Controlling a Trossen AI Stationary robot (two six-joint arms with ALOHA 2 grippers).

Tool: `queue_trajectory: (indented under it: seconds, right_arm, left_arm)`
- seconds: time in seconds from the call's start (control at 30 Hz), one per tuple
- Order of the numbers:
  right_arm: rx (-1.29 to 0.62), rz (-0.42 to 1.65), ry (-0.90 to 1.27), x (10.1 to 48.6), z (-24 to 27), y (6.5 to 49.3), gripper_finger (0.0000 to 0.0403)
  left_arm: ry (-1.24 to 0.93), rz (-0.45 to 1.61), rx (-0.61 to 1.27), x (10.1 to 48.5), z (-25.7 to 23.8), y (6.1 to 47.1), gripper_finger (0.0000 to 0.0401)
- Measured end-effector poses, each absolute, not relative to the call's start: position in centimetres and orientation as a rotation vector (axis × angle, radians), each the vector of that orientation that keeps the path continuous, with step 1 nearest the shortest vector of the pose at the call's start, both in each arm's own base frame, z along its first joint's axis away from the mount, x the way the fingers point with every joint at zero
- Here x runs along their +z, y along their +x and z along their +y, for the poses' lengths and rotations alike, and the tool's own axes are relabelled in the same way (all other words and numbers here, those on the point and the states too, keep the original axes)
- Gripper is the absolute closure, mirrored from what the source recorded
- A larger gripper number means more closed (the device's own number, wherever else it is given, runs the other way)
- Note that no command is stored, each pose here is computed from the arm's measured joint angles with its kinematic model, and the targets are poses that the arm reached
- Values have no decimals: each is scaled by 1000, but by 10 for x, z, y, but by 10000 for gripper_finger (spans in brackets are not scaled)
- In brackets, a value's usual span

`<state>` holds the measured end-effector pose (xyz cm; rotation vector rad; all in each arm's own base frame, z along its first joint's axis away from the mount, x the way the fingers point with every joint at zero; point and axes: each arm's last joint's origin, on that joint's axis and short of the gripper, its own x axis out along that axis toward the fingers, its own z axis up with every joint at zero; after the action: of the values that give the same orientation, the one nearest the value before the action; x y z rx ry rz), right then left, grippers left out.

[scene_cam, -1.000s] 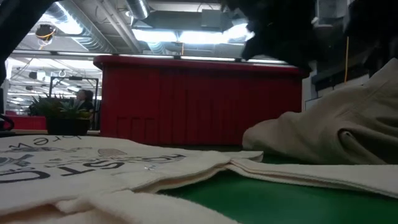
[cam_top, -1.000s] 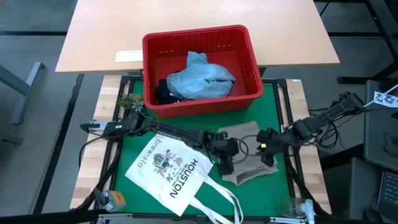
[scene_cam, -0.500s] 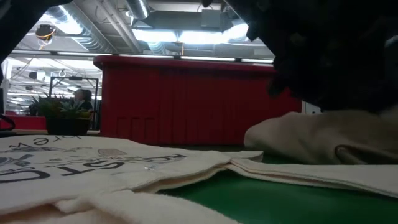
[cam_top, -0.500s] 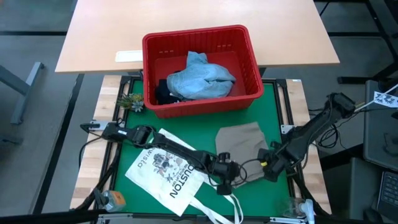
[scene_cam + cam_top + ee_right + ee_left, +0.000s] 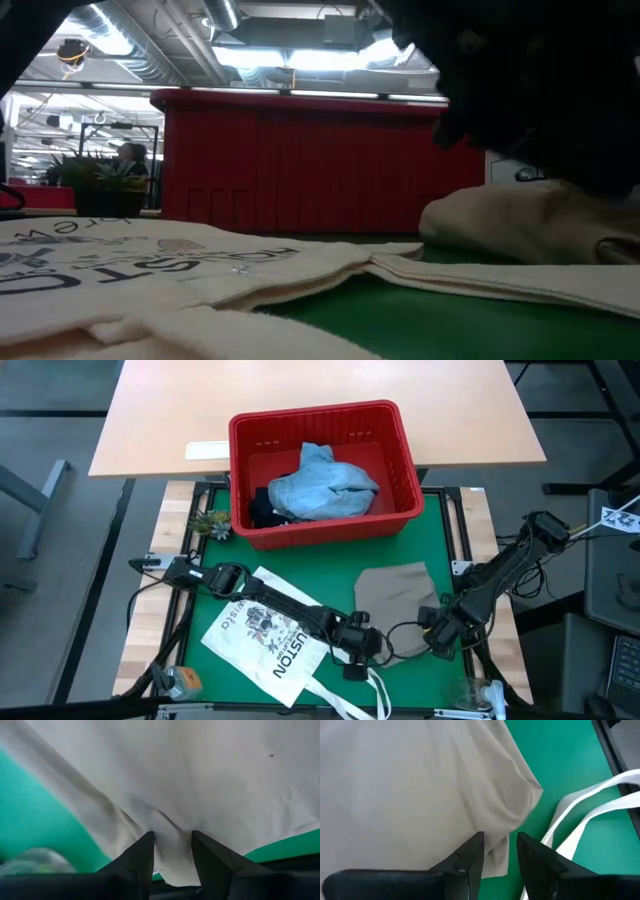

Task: Fold Laundry from Bin
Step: Fold the beige shorts

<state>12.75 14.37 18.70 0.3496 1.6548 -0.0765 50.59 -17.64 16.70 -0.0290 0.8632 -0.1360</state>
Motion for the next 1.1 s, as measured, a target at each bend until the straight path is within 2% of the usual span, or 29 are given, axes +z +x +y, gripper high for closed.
queue_trajectory:
  seconds: [0.23,0.4,0.57,0.9,1.1]
  right_arm:
    - [-100,1519,322,223,139,128,269]
    - [-192,1372,245,229,132,129,269]
    - [-218,1373,218,222,134,132,269]
    - [-162,1548,272,175,138,128,269]
    - [-170,1612,271,167,135,124,269]
  left_arm:
    - [-62,773,-116,211,-156,505,289]
    - [-73,761,-75,216,-139,510,289]
    - [-95,796,-32,198,-132,514,289]
    - [-66,917,-19,143,-133,500,289]
    - [-61,939,-15,132,-133,496,289]
